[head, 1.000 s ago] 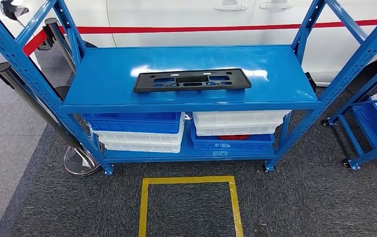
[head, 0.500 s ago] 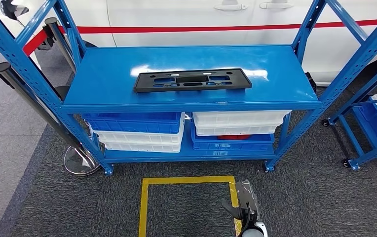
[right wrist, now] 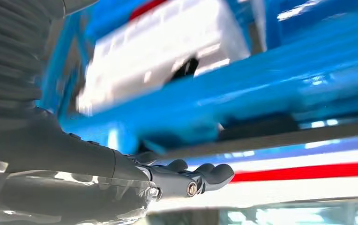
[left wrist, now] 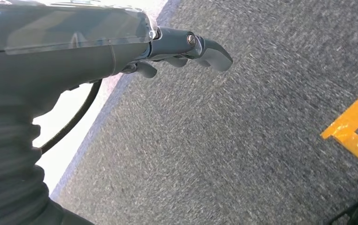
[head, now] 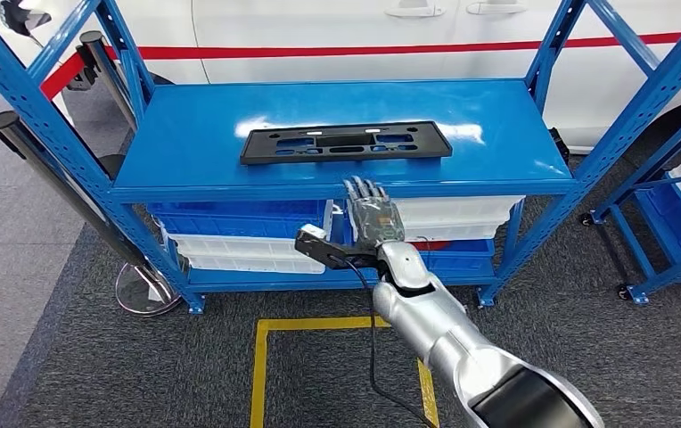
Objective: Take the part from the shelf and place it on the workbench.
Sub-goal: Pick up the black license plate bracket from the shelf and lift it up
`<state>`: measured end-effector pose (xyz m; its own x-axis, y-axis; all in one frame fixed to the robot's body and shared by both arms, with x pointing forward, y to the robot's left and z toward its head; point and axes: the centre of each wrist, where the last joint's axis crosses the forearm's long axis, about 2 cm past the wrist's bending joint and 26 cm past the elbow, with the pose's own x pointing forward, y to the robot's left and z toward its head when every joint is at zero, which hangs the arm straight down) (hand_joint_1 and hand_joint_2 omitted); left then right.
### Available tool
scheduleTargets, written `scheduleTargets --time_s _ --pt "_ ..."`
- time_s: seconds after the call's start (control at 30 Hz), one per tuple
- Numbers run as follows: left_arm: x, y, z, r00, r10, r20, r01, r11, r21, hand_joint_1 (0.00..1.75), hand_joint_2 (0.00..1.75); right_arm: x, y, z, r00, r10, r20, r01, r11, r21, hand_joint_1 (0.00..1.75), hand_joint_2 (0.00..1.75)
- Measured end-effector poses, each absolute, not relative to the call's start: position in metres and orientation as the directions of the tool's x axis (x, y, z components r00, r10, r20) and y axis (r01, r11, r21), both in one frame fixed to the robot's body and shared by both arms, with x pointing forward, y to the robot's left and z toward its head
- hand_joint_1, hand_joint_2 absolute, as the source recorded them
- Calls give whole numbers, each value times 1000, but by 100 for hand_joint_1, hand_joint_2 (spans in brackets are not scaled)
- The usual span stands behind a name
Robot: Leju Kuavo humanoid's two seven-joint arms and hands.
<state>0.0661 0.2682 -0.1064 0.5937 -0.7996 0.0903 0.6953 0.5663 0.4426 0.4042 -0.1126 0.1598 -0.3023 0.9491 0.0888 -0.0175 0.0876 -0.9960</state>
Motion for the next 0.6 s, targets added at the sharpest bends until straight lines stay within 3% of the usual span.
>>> scheduleTargets --time_s 0.1,0.2,0.3,0.33,0.37,0.43,0.5,0.6 --pt "71 269 -106 582 -808 92 707 559 433 0 175 410 -103 170 -320 944 -76 -8 -83 -997 0 175" --pt "74 270 -106 575 -813 92 712 553 433 0 175 411 -99 172 -334 933 -133 4 -140 -990 0 175" --pt "74 270 -105 569 -817 93 715 547 434 0 44 411 -98 173 -338 928 -158 11 -164 -986 0 175" --pt "75 270 -105 566 -819 94 717 545 434 0 44 411 -97 174 -338 927 -165 11 -171 -985 0 175" --pt "75 270 -105 563 -821 97 718 544 434 0 87 412 -97 174 -337 926 -172 10 -179 -984 0 175" --pt "75 270 -105 559 -822 107 718 545 433 0 87 412 -98 172 -332 925 -185 0 -195 -981 0 175" --pt "75 270 -105 560 -820 120 714 550 433 0 0 411 -99 169 -322 926 -197 -14 -213 -977 0 175" --pt "74 271 -106 561 -814 149 706 565 428 0 0 408 -104 160 -306 928 -212 -40 -234 -971 0 175"
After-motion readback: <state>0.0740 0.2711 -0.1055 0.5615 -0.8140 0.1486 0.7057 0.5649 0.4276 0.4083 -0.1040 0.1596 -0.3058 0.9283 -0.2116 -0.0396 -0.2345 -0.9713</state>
